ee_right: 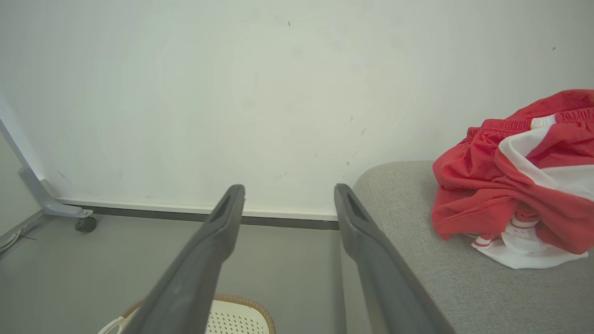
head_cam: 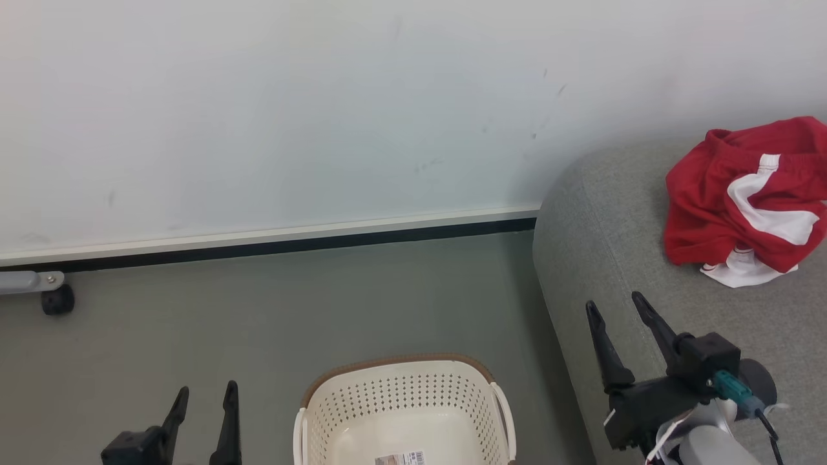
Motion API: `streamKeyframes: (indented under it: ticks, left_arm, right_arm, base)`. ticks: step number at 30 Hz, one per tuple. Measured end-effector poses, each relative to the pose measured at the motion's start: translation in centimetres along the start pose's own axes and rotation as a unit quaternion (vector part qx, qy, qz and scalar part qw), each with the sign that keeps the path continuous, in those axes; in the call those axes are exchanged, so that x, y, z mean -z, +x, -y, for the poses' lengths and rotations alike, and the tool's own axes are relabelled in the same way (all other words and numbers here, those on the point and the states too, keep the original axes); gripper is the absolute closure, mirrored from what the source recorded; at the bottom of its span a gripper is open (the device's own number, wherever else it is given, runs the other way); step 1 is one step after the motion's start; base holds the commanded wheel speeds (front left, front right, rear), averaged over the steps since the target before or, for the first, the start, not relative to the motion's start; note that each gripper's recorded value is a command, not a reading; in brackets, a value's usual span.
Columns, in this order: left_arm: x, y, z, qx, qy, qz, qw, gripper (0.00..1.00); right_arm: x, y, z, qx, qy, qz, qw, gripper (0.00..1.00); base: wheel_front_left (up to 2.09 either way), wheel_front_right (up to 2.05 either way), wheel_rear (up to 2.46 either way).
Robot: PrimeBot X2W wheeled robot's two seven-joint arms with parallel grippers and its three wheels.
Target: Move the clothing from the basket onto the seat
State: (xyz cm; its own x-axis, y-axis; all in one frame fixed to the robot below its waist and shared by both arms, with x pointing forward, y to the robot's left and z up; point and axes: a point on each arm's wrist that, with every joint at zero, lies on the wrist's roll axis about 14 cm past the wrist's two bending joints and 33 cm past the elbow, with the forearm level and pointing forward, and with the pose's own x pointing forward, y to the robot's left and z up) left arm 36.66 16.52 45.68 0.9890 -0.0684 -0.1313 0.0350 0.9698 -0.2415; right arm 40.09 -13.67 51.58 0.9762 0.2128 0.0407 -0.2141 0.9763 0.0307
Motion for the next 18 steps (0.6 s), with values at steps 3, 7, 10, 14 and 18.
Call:
streamKeyframes:
  ticks: [3,7,10,14,18]
  left_arm:
    - [-0.2,-1.0,-0.9,-0.017,-0.003,0.008,1.000,0.00]
    - [-0.5,-2.3,-2.1,-0.038,0.000,0.018,0.999,0.00]
    - [-0.6,-2.9,-2.6,-0.048,-0.001,0.023,0.999,0.00]
    - [-0.9,-3.2,-2.6,-0.053,0.005,0.033,0.998,0.00]
    - [-1.5,-3.2,-2.3,-0.051,0.005,0.044,0.998,0.00]
  right_arm:
    - [0.2,-0.9,-0.5,0.000,0.000,0.001,1.000,0.00]
    - [0.3,-2.1,-1.1,0.001,0.005,0.004,1.000,0.00]
    - [0.5,-2.9,-0.8,0.011,0.007,0.003,1.000,0.00]
    - [1.0,-4.0,-0.1,0.028,0.012,-0.001,1.000,0.00]
    - [0.6,-4.4,0.8,0.042,0.012,0.006,0.999,0.00]
  base:
    - [0.00,0.00,0.00]
    - [0.00,0.00,0.00]
    - [0.00,0.00,0.00]
    - [0.00,0.00,0.00]
    - [0.00,0.00,0.00]
